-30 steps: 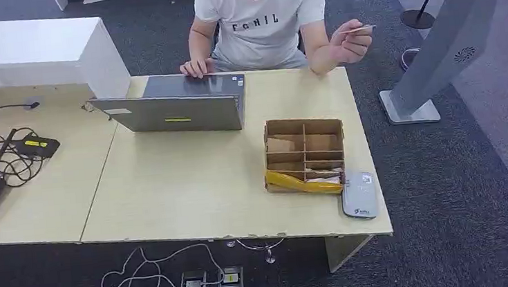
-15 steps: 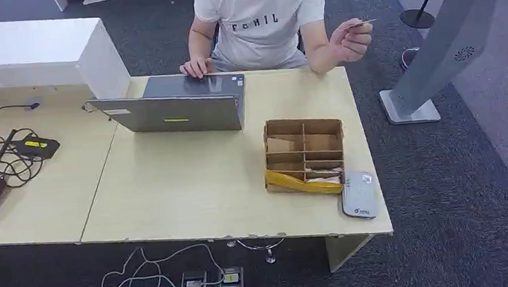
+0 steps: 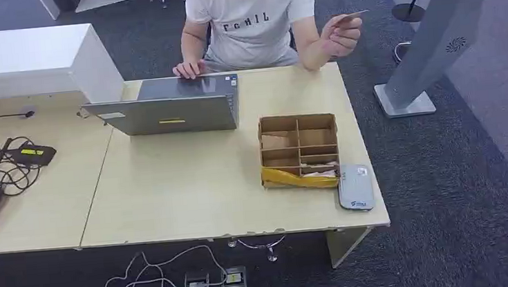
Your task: Pass the card to the sensor for recognition and then transmit it.
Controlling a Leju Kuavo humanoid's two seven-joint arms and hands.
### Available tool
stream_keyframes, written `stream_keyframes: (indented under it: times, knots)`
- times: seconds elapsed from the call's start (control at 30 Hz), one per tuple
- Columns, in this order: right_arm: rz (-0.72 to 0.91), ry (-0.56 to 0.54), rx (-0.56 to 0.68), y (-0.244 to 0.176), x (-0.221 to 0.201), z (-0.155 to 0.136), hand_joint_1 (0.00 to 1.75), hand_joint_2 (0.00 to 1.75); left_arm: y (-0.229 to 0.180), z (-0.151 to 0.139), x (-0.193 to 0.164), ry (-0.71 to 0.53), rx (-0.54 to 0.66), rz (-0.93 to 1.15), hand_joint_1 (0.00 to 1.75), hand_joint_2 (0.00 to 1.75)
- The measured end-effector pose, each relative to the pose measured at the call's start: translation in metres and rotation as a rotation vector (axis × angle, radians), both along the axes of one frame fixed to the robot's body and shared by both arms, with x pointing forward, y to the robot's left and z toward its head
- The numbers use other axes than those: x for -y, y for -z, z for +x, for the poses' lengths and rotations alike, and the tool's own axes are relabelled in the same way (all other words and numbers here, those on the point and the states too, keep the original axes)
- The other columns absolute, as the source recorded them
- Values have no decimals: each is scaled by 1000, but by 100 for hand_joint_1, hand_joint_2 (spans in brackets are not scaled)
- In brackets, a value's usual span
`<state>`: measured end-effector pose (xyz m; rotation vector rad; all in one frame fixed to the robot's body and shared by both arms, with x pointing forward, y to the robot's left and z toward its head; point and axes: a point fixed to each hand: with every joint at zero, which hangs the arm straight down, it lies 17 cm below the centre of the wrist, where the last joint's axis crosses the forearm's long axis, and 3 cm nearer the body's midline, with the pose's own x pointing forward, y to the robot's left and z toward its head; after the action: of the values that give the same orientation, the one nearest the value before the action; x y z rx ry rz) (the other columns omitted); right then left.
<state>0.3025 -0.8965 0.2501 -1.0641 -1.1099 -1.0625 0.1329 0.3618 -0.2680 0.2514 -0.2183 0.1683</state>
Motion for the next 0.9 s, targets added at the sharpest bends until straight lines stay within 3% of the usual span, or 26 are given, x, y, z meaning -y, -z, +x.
stream_keyframes:
  times: [0.13,0.27,0.47,0.63,0.9]
  knots:
    - [-63,-12,144,-78,6,22,0,0,4,-17,4,8,-14,-7,0,0]
    - [-199,20,233,-178,24,0,0,0,3,-14,4,20,-3,-4,0,0]
    - [-282,-49,284,-234,16,12,0,0,3,-9,8,27,9,-14,0,0]
    - [-362,-134,323,-292,-11,44,0,0,2,-8,9,29,11,-15,0,0]
    - [-436,-186,295,-321,-33,66,0,0,2,-6,11,30,13,-18,0,0]
